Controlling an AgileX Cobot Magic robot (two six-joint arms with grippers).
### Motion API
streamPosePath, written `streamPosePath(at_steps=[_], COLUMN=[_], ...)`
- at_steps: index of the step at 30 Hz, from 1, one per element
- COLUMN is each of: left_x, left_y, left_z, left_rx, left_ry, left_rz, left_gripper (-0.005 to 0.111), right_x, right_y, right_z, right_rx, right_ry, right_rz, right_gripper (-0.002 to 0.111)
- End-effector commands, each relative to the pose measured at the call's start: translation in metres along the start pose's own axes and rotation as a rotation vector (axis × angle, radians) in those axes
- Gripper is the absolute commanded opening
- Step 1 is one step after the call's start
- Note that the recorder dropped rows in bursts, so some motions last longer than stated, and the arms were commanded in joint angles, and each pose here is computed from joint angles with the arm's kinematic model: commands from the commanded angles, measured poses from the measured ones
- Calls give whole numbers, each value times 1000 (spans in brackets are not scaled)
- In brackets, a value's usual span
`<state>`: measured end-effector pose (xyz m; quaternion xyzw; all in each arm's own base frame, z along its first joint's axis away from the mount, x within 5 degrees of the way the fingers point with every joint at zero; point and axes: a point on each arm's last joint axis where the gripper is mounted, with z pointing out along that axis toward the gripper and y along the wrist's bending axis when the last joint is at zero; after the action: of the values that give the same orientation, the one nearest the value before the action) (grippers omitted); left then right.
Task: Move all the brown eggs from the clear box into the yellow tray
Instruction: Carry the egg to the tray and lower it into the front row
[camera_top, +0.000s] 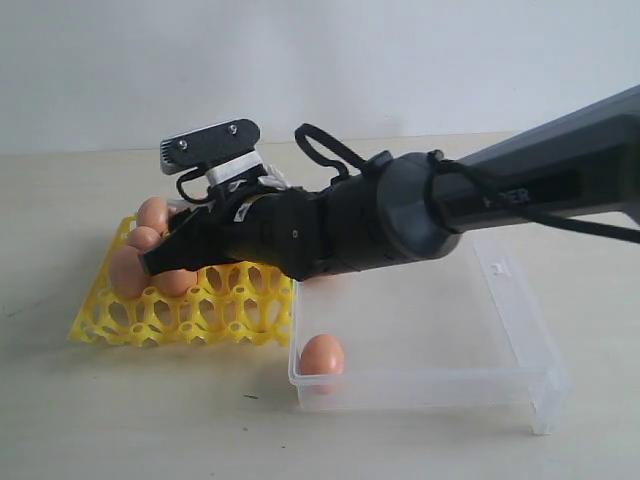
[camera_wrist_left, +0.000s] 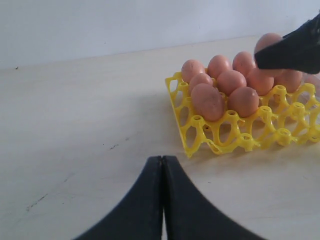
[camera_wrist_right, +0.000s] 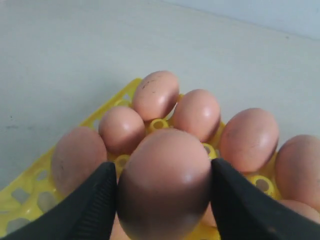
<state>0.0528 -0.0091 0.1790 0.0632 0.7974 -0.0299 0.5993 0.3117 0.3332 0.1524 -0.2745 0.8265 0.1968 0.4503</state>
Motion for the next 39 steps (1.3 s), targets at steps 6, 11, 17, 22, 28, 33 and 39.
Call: streamPosePath(at_steps=[6,11,17,22,28,33,39], left_x=[-2,-2,-2,-2,-2,-2,-2], left_y=[0,0,0,0,0,0,0], left_z=[-1,-1,-1,-1,-1,-1,-1], left_rx=[1,1,1,1,1,1,1], left_ry=[-17,-17,-17,-17,-17,-17,-17], left_rz=[4,4,4,4,4,4,4], left_gripper=[0,0,0,0,0,0,0], right_x=[7,6,8,12,16,16,11], right_y=[-3,-11,-11,-14,-17,-19,-19], right_z=[20,20,20,21,23,23,20], right_rx=[-8,5,0,-3,-3,-1,-3], right_ry=[57,61,81,114,137,139,128], right_rz=[27,50,47,52,49,49,50], right_gripper=[0,0,0,0,0,4,64])
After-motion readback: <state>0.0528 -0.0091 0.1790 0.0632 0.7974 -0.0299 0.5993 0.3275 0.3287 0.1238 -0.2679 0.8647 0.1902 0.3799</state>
